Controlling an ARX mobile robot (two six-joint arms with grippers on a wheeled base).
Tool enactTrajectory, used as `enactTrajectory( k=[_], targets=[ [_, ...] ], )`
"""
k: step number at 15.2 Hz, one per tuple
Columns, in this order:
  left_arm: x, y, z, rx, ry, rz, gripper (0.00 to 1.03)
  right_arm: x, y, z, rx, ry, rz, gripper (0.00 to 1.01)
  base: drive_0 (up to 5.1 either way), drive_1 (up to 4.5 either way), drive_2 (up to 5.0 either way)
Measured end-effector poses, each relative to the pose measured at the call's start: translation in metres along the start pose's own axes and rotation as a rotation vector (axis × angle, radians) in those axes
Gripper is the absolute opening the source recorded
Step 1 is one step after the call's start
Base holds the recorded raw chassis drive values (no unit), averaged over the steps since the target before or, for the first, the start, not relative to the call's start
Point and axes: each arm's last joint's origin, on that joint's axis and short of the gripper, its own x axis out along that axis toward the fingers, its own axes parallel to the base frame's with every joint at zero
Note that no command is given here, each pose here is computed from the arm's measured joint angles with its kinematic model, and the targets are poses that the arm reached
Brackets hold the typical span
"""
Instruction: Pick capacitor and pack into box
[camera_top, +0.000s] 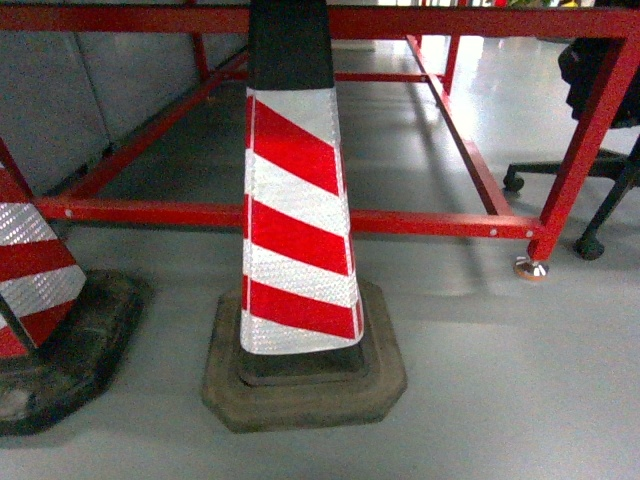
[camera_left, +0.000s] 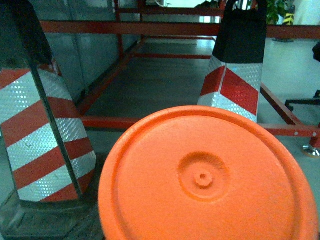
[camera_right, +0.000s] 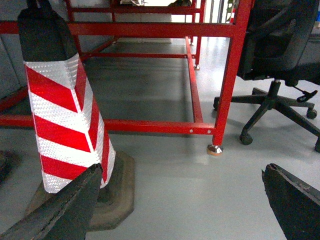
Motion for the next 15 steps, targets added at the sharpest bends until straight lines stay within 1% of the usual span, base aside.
enactTrajectory(
  k=[3,15],
  targets=[
    [0.0,0.0,0.0004,0.0,-0.005,-0.001,0.44,0.0,0.0,0.0005,0.0,-0.005,0.0,0.98,-5.0,2.45,2.4],
    [0.0,0.0,0.0004,-0.002,-0.005,-0.001,0.44,0.0,0.0,0.0006,0.0,-0.006,-0.001,0.98,0.0,0.0,0.0]
  ],
)
